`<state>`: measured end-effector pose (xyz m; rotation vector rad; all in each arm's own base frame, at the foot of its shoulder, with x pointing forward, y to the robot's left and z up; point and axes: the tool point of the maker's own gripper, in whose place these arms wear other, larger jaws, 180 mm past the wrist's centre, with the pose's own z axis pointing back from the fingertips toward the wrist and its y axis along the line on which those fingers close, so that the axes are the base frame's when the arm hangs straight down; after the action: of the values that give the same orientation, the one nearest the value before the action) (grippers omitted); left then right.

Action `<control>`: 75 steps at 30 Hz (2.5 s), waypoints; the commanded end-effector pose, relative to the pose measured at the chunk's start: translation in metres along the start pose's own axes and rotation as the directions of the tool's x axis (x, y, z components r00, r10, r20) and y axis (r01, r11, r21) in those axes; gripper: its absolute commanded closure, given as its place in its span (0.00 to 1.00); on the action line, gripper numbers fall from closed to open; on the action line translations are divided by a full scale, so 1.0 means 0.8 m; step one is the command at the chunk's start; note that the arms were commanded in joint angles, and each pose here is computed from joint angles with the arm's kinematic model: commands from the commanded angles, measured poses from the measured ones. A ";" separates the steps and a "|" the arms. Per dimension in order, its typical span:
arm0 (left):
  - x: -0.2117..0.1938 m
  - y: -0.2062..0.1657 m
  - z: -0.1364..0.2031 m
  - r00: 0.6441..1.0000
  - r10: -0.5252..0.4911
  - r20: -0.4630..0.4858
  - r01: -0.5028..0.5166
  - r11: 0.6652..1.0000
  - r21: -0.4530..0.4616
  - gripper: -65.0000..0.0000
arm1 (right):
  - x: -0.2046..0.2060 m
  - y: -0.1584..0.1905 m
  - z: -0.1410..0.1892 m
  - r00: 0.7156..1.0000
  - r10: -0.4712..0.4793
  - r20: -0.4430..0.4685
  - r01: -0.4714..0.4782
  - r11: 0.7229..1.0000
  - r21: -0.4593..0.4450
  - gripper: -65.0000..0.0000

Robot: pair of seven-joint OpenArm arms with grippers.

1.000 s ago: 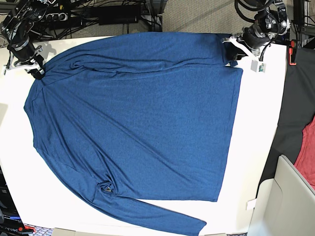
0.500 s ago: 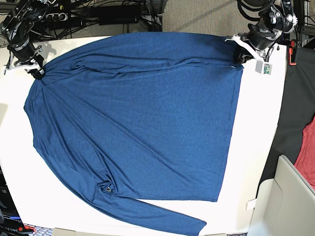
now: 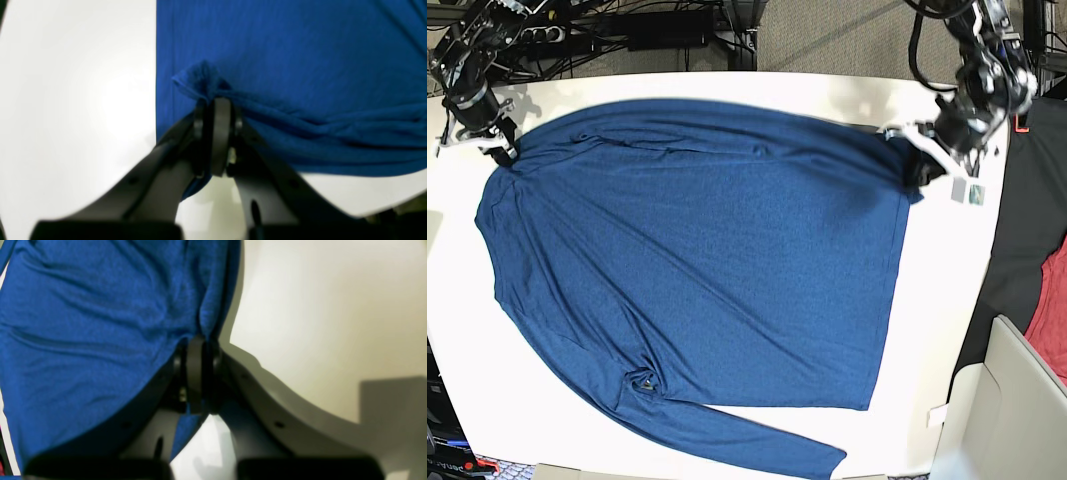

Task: Fold the T-shirt properly
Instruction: 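Lift the shoulders and drag the shirt toward the hem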

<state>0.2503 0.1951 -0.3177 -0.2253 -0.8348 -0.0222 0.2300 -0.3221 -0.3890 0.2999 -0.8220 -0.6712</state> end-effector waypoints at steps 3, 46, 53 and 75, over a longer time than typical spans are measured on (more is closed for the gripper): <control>0.038 -0.002 -0.001 0.998 -0.029 0.060 0.029 1.000 -0.007 1.00 | 0.022 0.016 -0.003 0.999 0.003 0.051 -0.005 0.999 0.033 0.98; -0.070 0.044 -0.039 0.972 0.155 -0.174 -0.152 0.988 0.033 0.51 | 0.022 0.043 -0.011 0.995 -0.061 0.078 0.052 0.992 0.112 0.98; -0.070 0.035 -0.044 0.972 0.167 -0.163 -0.166 0.986 0.018 0.51 | 0.022 0.043 -0.011 0.995 -0.061 0.078 0.052 0.992 0.112 0.98; -0.091 0.006 -0.060 0.962 0.184 -0.200 -0.194 0.980 -0.033 0.99 | 0.027 0.042 -0.009 0.995 -0.053 0.085 0.044 0.993 0.109 0.98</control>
<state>0.2360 0.1774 -0.4080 -0.3703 -0.6019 0.1173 0.2535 -0.3039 -0.3803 0.3941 -0.8819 -0.7069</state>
